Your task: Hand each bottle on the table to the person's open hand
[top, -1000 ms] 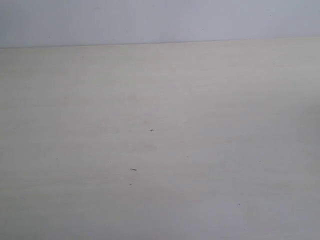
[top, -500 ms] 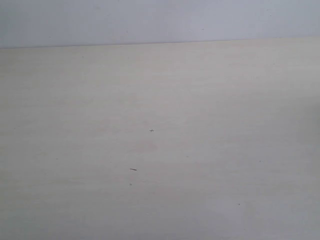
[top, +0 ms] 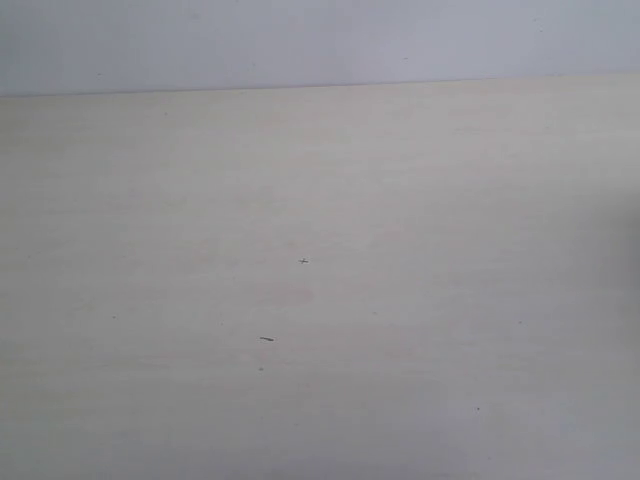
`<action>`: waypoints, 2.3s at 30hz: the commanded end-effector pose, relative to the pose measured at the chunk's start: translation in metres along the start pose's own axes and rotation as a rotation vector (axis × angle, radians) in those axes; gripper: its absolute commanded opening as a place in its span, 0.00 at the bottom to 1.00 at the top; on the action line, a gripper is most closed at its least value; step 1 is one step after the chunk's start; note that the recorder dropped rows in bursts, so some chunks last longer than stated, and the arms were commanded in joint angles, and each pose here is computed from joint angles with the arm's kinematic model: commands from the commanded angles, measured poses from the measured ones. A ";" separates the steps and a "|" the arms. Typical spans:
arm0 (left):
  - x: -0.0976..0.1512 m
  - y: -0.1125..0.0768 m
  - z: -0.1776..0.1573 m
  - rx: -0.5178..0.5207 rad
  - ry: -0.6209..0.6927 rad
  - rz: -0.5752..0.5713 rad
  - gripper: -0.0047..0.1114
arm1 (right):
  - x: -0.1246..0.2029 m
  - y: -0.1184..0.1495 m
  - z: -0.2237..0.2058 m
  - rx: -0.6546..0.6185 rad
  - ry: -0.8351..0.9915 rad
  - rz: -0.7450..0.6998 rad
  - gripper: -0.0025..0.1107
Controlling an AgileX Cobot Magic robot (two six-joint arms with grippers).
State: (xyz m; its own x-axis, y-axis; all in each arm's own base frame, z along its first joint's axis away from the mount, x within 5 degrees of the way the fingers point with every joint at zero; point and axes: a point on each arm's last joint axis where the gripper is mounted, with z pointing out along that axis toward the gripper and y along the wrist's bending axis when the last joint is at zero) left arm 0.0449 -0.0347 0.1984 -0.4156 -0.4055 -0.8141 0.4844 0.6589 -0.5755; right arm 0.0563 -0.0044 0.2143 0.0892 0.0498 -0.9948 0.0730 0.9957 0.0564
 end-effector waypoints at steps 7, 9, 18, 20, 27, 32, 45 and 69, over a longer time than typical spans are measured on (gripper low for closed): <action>-0.001 -0.001 -0.001 0.009 -0.009 0.001 0.04 | 0.000 -0.001 0.000 0.007 -0.019 -0.011 0.02; -0.001 -0.001 -0.001 0.009 -0.009 0.001 0.04 | 0.000 -0.001 0.000 0.007 -0.019 -0.009 0.02; -0.001 -0.001 -0.001 0.009 -0.009 0.001 0.04 | 0.006 -0.001 -0.001 0.014 0.048 0.046 0.02; -0.001 -0.001 -0.001 0.009 -0.009 0.001 0.04 | 0.007 -0.001 -0.001 0.018 0.061 0.082 0.02; -0.001 -0.001 -0.001 0.009 -0.009 0.001 0.04 | 0.010 -0.002 -0.001 0.024 0.094 0.100 0.02; -0.001 -0.001 -0.001 0.009 -0.009 0.001 0.04 | 0.010 -0.002 -0.001 0.024 0.096 0.100 0.02; -0.001 -0.001 -0.001 0.009 -0.009 0.001 0.04 | 0.010 -0.002 -0.001 0.024 0.096 0.100 0.02; -0.022 0.031 -0.016 -0.642 -0.356 0.196 0.04 | 0.010 -0.002 -0.001 0.024 0.098 0.100 0.02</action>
State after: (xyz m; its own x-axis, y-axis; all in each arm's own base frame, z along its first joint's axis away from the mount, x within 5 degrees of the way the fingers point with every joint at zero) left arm 0.0567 0.0047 0.1991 -0.0528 -0.3277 -0.9433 -0.0607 0.9439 -0.3245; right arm 0.0566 -0.0051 0.2047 -0.0058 0.1647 -0.9863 0.0874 0.9826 0.1636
